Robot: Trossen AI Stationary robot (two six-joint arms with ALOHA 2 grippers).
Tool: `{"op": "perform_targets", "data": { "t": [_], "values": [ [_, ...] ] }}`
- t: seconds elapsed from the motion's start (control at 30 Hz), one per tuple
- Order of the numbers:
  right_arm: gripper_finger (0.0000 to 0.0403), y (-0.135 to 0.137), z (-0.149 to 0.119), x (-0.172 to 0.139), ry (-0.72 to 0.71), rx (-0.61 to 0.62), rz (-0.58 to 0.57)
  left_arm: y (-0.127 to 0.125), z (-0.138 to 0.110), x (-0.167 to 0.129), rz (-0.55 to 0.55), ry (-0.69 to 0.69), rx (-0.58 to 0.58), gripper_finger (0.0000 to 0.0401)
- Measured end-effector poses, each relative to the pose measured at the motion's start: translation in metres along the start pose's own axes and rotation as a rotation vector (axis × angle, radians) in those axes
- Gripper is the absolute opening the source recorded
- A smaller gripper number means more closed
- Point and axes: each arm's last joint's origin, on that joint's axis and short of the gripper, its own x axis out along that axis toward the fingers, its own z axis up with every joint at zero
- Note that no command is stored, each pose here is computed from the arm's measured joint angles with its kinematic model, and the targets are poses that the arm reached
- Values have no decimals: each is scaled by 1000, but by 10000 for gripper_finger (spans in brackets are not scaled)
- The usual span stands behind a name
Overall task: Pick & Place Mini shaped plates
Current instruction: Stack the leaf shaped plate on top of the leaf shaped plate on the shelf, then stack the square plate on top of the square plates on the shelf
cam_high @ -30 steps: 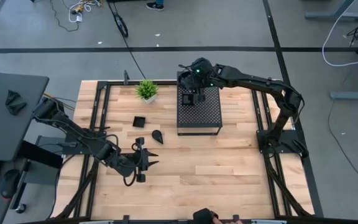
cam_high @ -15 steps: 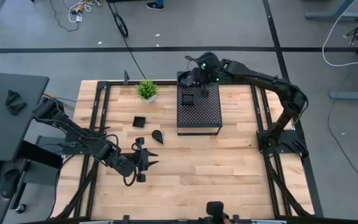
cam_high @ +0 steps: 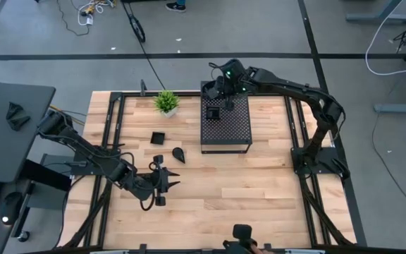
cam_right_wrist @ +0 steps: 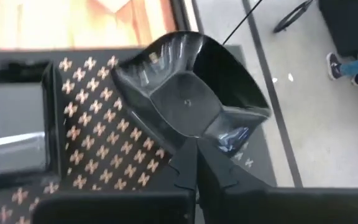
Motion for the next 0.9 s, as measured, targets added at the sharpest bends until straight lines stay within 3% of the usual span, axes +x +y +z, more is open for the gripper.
{"op": "perform_targets", "data": {
  "t": [0.33, 0.47, 0.63, 0.9],
  "values": [
    [4, -3, 6, -2, -61, 69, -31, 0, 0, 0, 0, 0, -1, 115],
    [4, 10, 12, -5, -71, 99, -15, 0, 0, 0, 0, 0, -1, 115],
    [2, 62, 36, -22, -136, 20, 58, 0, 0, 0, 0, 0, -1, 115],
    [1, 196, 61, -60, -233, -235, 219, -6, -13, -8, -4, 82, 4, 115]
  ]
}}
